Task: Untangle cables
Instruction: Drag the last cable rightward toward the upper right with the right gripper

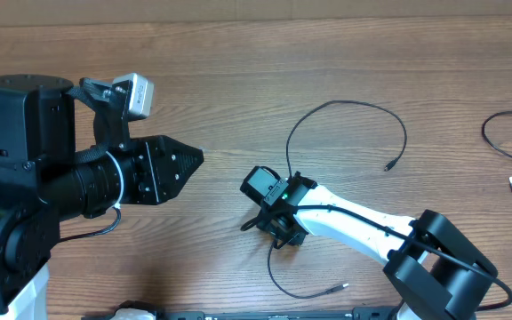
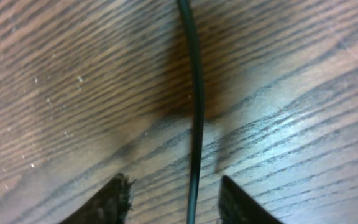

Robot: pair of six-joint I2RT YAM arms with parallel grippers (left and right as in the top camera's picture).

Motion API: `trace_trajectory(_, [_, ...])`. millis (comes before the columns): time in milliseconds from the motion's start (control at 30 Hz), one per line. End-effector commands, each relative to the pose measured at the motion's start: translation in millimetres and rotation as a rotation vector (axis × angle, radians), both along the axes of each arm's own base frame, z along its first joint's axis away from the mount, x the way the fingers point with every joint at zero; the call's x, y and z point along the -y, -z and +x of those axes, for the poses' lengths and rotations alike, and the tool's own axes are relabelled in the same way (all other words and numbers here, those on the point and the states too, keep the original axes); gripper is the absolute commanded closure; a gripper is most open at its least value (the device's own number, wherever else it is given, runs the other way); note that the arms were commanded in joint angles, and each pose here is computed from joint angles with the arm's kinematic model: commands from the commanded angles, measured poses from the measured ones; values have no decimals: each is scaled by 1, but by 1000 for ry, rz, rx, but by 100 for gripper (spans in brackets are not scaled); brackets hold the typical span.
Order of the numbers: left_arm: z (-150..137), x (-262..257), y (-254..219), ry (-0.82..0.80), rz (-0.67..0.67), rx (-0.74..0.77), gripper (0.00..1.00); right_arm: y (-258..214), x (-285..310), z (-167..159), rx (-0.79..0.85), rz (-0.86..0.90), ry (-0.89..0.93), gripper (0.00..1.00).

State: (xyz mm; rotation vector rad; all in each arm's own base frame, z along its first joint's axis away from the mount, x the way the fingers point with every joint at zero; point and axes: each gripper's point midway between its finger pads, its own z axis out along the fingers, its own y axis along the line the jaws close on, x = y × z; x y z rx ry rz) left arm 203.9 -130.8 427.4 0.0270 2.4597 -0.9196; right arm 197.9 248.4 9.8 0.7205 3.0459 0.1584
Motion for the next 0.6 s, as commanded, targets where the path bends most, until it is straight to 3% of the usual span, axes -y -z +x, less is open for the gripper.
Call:
trace_trajectory(0, [-4, 2, -3, 23, -7, 16, 68, 7, 5, 0, -3, -27, 10, 96])
trace_trajectory(333, [-4, 2, -3, 23, -7, 16, 68, 6, -4, 13, 45, 17, 7, 96])
trace_trajectory(567, [-4, 2, -3, 23, -6, 16, 65, -7, 9, 85, 256, 32, -98, 96])
